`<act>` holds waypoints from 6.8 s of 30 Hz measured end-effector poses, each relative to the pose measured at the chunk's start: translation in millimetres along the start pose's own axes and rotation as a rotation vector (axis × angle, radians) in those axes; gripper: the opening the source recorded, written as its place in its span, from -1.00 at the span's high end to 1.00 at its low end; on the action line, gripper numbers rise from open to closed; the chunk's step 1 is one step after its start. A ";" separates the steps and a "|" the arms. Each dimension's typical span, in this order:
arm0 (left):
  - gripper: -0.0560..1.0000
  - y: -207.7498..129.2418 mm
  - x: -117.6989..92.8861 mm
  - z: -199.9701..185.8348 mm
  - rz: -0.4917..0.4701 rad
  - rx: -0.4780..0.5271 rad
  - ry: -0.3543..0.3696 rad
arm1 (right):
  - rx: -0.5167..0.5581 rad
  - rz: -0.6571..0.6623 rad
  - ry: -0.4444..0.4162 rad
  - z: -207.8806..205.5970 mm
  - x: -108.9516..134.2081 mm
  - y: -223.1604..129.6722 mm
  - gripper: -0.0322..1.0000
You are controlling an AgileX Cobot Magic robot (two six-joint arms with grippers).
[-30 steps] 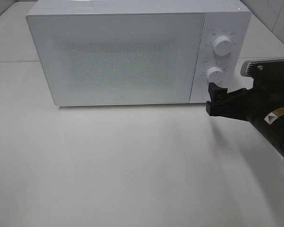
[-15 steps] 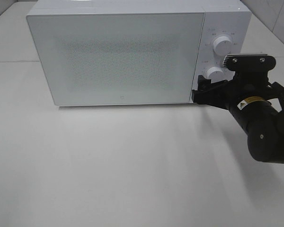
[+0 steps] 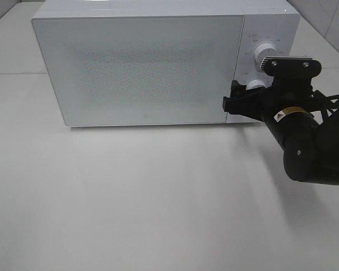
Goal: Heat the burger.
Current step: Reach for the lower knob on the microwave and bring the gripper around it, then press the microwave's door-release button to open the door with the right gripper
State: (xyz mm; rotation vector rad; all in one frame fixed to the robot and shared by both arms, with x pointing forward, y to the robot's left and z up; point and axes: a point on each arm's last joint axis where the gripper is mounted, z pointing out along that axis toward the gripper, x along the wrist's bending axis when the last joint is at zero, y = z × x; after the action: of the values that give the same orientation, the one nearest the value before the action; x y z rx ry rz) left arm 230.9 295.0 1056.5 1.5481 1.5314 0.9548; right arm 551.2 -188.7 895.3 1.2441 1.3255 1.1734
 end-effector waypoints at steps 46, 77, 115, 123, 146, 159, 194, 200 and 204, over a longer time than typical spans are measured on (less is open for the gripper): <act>-0.99 0.0 0.0 0.0 0.000 0.000 0.000 | 0.021 0.009 -0.026 10.6 2.3 -10.8 0.07; -0.99 0.0 0.0 0.0 0.000 0.000 0.000 | -0.008 1.106 -0.048 9.3 3.2 -10.6 0.07; -0.99 -0.1 0.0 -0.1 0.000 -0.001 0.000 | -0.053 1.908 -0.050 8.3 3.1 -9.9 0.06; -0.99 -0.1 0.0 -0.1 0.000 -0.001 0.000 | -0.053 1.908 -0.050 8.3 3.1 -9.9 0.06; -0.99 -0.1 0.0 -0.1 0.000 -0.001 0.000 | -0.108 1.985 -0.116 8.5 -5.4 -12.1 -0.16; -0.99 -0.1 0.0 -0.1 0.000 -0.001 0.000 | -0.084 2.037 -0.137 -5.2 -10.9 -15.2 -0.41; -0.99 -0.1 0.0 -0.1 0.000 -0.001 0.000 | 0.083 0.827 0.212 -105.7 -21.4 68.3 -0.42; -0.99 -0.1 0.0 -0.1 0.000 -0.001 0.000 | 0.310 0.605 0.217 -119.1 -18.9 59.2 -0.42; -0.99 -0.1 0.0 -0.1 0.000 -0.001 0.000 | 0.439 0.536 0.206 -124.8 -18.4 56.1 -0.42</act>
State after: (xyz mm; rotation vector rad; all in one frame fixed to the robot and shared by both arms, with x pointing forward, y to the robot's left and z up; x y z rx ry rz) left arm 230.8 295.0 1056.5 1.5474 1.5307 0.9555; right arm 433.5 -210.7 964.0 1.9220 1.5018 1.4529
